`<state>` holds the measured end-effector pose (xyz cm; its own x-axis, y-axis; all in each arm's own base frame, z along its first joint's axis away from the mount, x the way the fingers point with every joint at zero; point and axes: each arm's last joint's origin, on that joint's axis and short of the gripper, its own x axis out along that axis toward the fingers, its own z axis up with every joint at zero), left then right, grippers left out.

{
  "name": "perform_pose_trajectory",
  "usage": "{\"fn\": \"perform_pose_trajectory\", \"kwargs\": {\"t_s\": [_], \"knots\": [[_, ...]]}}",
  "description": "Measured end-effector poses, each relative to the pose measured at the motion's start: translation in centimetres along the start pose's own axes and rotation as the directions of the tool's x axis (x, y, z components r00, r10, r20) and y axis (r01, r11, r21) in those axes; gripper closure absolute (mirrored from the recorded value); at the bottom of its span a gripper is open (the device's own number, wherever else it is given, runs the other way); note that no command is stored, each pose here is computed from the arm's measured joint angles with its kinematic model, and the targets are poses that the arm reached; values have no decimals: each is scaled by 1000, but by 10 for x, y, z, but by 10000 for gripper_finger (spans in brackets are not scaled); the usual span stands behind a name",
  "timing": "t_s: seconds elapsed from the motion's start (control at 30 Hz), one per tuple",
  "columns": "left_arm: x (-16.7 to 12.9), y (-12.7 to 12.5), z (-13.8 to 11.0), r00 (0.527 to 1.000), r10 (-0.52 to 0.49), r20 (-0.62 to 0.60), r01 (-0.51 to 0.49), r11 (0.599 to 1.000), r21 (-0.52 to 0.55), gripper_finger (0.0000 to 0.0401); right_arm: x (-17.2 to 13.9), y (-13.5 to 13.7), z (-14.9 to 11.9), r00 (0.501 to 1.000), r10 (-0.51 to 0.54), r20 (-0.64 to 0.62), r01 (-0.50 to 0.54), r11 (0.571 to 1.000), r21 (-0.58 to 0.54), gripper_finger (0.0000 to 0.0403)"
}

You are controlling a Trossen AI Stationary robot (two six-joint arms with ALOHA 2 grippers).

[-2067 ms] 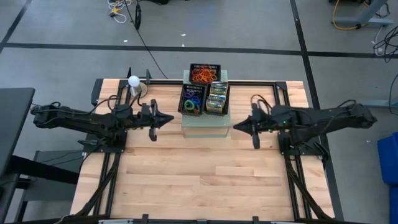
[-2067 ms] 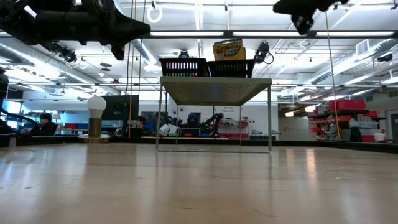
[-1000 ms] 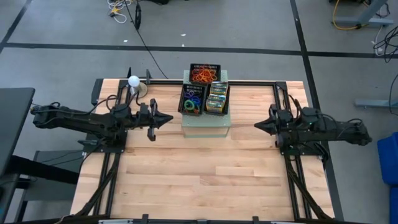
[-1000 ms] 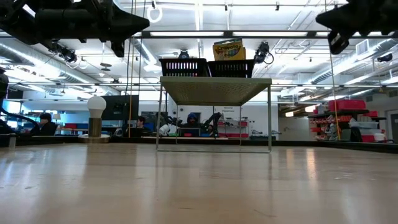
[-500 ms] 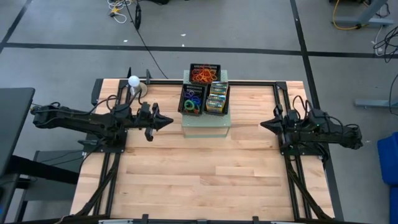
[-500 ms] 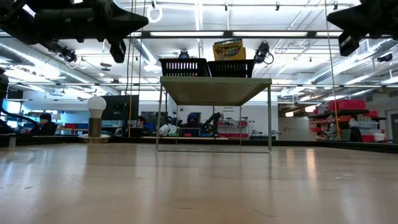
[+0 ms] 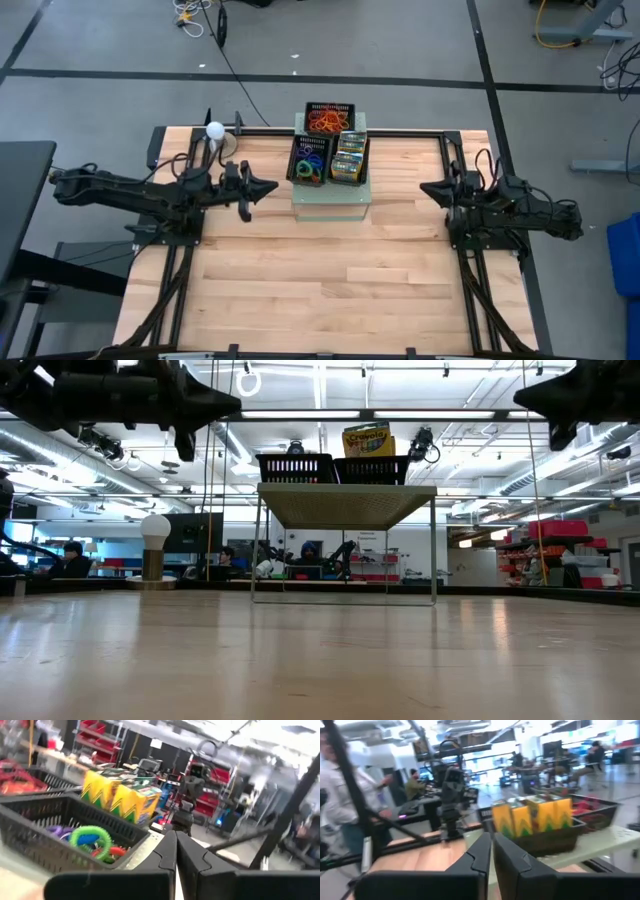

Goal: Pick & Place Office Desk Supplies
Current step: Return to Home Position

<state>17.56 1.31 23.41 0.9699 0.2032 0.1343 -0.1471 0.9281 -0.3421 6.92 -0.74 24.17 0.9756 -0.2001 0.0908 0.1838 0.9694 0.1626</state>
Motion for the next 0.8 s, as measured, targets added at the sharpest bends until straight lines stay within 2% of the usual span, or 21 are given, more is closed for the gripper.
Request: {"fn": "perform_pose_trajectory", "kwargs": {"t_s": [0.13, 0.37, 0.47, 0.67, 0.8], "knots": [[-1, -3, -3, 999, -17, -30, 20, 994, 110, 397, 3, 1, -7, 998, 68, -7, -68, 998, -1, 398], [-12, -3, -7, 990, -10, -140, 34, 985, 168, 397, 17, 0, -42, 992, 115, 49, -117, 992, 46, 399], [-20, -4, 1, 994, -25, -105, 45, 979, 197, 398, 17, 0, -42, 987, 129, 93, -134, 990, 54, 400], [-37, -4, 9, 994, -67, -88, 87, 963, 255, 397, 17, 0, -43, 989, 128, 79, -130, 991, 30, 401], [-55, 8, -16, 995, -99, 9, 95, 974, 206, 397, 18, -1, -46, 991, 123, 46, -124, 992, 23, 401]]}}
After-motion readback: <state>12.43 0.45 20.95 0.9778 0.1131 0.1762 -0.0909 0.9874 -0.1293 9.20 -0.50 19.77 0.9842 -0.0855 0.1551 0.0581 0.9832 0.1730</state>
